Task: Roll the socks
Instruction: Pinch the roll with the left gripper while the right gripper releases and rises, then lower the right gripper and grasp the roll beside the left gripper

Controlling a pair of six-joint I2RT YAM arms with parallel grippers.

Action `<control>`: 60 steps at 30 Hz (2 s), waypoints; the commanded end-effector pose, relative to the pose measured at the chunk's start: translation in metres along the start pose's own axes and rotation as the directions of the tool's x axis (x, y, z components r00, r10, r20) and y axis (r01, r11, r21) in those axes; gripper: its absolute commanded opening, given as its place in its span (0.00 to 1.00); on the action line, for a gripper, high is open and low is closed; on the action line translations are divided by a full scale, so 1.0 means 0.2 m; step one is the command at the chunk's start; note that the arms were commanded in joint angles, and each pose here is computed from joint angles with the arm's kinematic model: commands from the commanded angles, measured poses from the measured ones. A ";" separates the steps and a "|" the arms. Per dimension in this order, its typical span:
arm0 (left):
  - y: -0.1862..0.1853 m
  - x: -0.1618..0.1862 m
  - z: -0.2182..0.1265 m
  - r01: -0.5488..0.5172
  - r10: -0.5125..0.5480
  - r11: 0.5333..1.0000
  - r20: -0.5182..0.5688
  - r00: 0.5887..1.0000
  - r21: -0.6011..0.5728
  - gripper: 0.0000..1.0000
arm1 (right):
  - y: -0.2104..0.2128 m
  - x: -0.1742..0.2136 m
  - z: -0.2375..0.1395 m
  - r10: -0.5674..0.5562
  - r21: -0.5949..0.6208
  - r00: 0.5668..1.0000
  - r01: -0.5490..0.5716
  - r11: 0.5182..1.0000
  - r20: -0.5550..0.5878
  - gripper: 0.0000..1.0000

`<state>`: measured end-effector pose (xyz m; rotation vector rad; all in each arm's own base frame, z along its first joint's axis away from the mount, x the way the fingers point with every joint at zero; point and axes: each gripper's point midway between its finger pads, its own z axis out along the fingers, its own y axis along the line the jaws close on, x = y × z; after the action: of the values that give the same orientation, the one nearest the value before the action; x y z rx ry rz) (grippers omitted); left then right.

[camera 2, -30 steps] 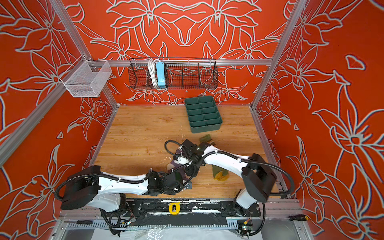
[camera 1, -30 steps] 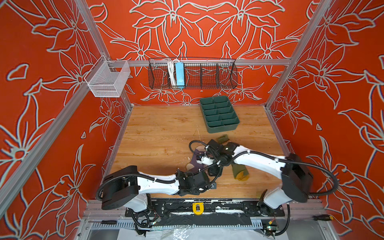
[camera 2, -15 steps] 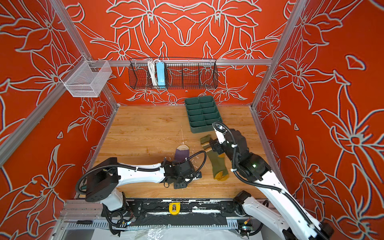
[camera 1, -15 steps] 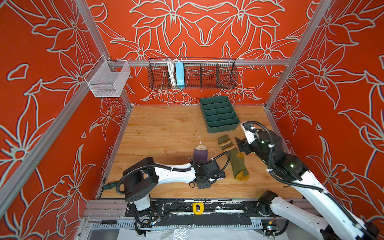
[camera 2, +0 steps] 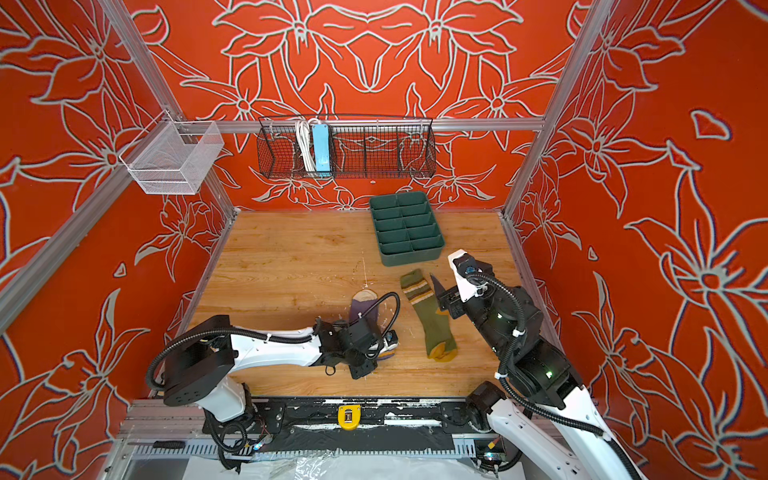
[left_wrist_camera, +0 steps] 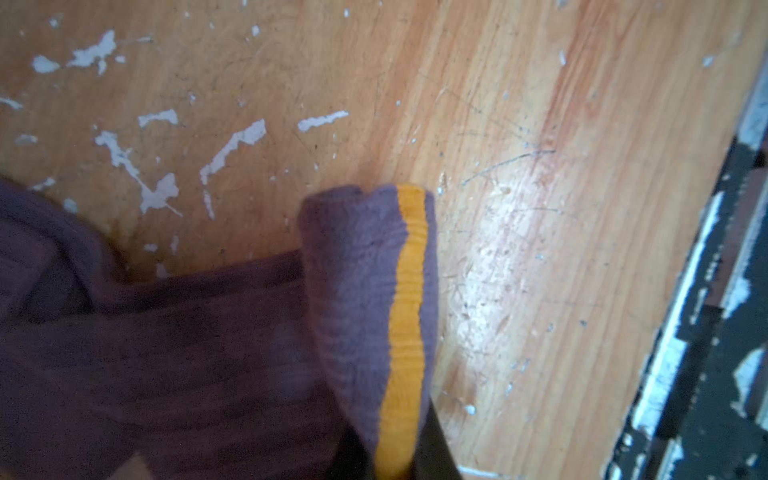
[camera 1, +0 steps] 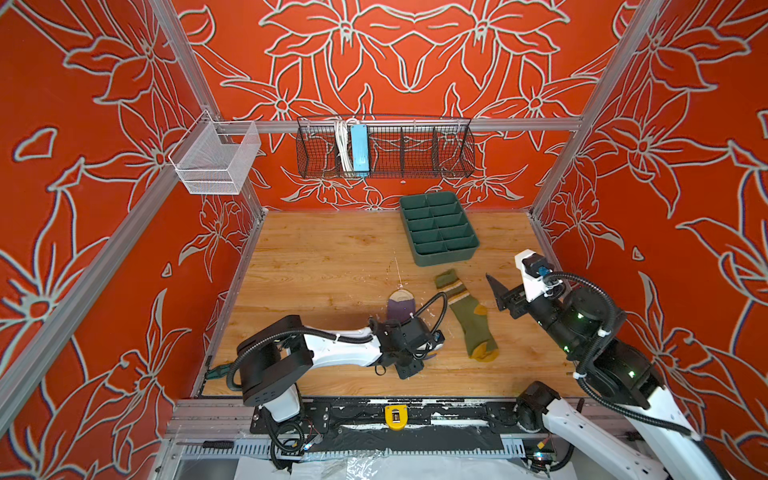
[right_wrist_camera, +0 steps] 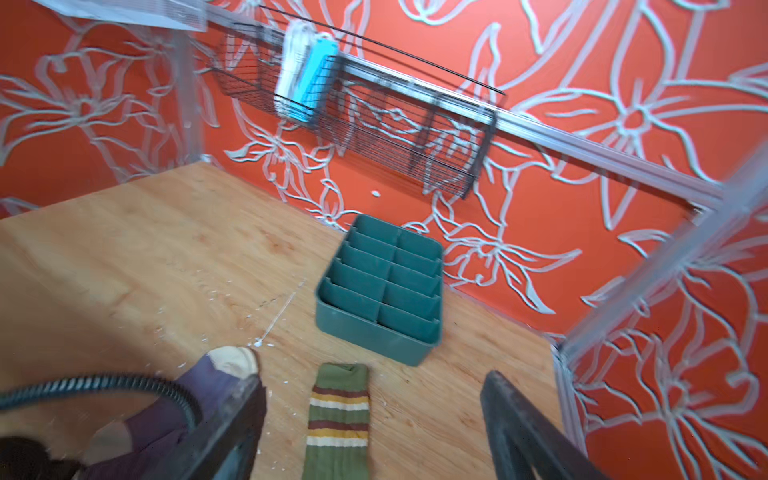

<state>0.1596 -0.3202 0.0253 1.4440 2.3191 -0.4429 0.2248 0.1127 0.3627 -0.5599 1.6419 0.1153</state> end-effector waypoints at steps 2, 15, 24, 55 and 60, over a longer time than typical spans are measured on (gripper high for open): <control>-0.10 0.24 0.03 0.125 -0.111 0.980 -0.092 0.989 0.156 0.00 | 0.17 0.21 0.08 -0.089 -0.168 0.988 0.067 0.984 -0.127 0.77; -0.10 0.34 0.04 0.238 -0.229 0.939 -0.065 0.971 0.250 0.00 | 0.57 0.68 -0.06 -0.490 -0.615 0.867 0.338 0.712 -0.091 0.60; -0.07 0.38 0.11 0.290 -0.269 0.917 -0.111 0.957 0.273 0.00 | 0.82 1.05 -0.11 -0.797 -0.732 0.587 0.605 0.315 0.143 0.60; -0.05 0.37 0.03 0.230 -0.231 0.939 -0.024 0.973 0.254 0.00 | 1.27 1.41 0.21 -0.863 -0.731 0.405 0.680 0.062 0.303 0.25; -0.02 0.31 -0.02 0.204 -0.213 0.953 0.017 0.977 0.222 0.00 | 1.27 1.46 0.15 -0.862 -0.764 0.411 0.644 0.044 0.297 0.07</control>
<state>0.1439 -0.3062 0.0276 1.2401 2.2939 -0.9452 0.1469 0.2744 0.0320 -2.1839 1.1482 -0.0753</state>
